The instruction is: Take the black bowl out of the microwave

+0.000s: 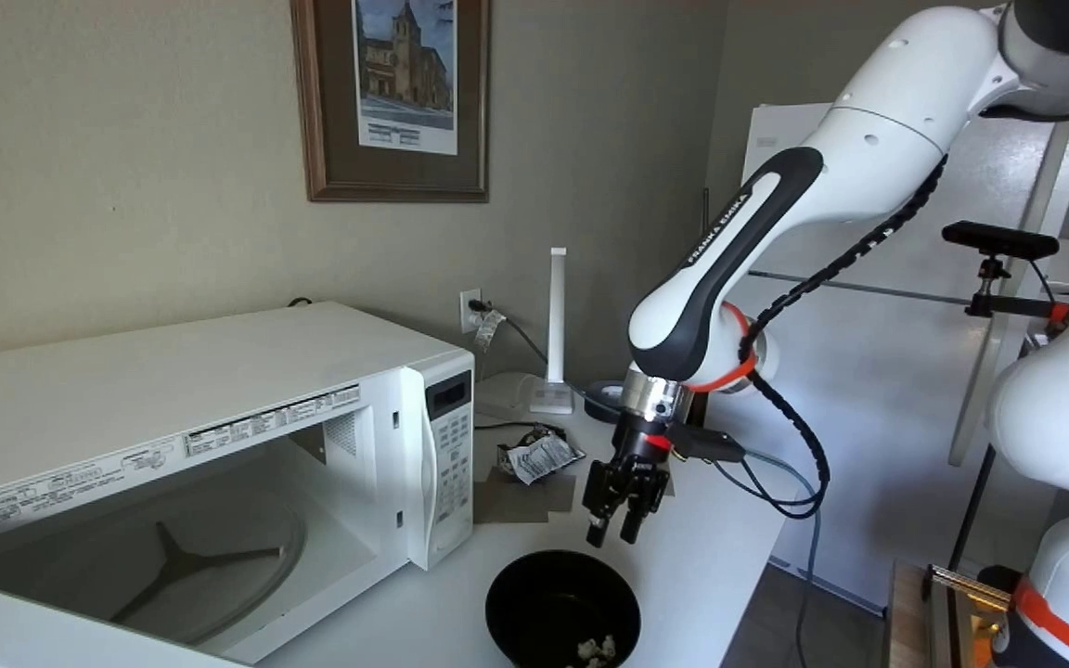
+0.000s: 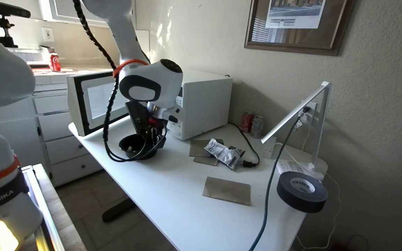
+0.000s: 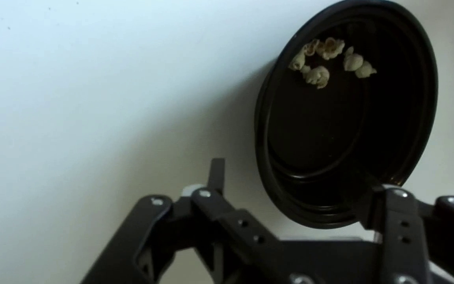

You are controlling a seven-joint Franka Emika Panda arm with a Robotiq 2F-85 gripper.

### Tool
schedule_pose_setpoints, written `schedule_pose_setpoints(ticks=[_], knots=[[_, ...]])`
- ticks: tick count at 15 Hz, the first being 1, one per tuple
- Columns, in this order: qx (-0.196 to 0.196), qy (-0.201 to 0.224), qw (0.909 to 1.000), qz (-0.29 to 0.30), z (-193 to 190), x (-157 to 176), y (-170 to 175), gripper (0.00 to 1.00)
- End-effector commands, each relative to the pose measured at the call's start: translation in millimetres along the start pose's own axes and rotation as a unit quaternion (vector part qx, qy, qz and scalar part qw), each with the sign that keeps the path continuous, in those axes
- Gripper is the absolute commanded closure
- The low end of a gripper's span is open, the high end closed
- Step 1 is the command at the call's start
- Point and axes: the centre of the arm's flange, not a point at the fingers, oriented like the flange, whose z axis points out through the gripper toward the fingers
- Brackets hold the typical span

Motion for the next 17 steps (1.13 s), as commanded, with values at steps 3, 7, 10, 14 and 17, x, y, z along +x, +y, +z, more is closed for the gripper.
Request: schedule_pose_setpoints(ticks=[3,7,10,14,17], knots=[[-0.034,0.015,0.9983,-0.045,-26.6,0.0,-37.1,0.0],[-0.055,0.041,0.9927,-0.1,-44.0,5.5,-82.0,0.0],[-0.069,0.05,0.9874,-0.134,-53.2,8.3,-111.9,0.0],[-0.061,0.052,0.9863,-0.144,-40.2,19.0,-120.1,0.0],[-0.069,0.054,0.9847,-0.15,-43.6,19.6,-125.0,0.0]])
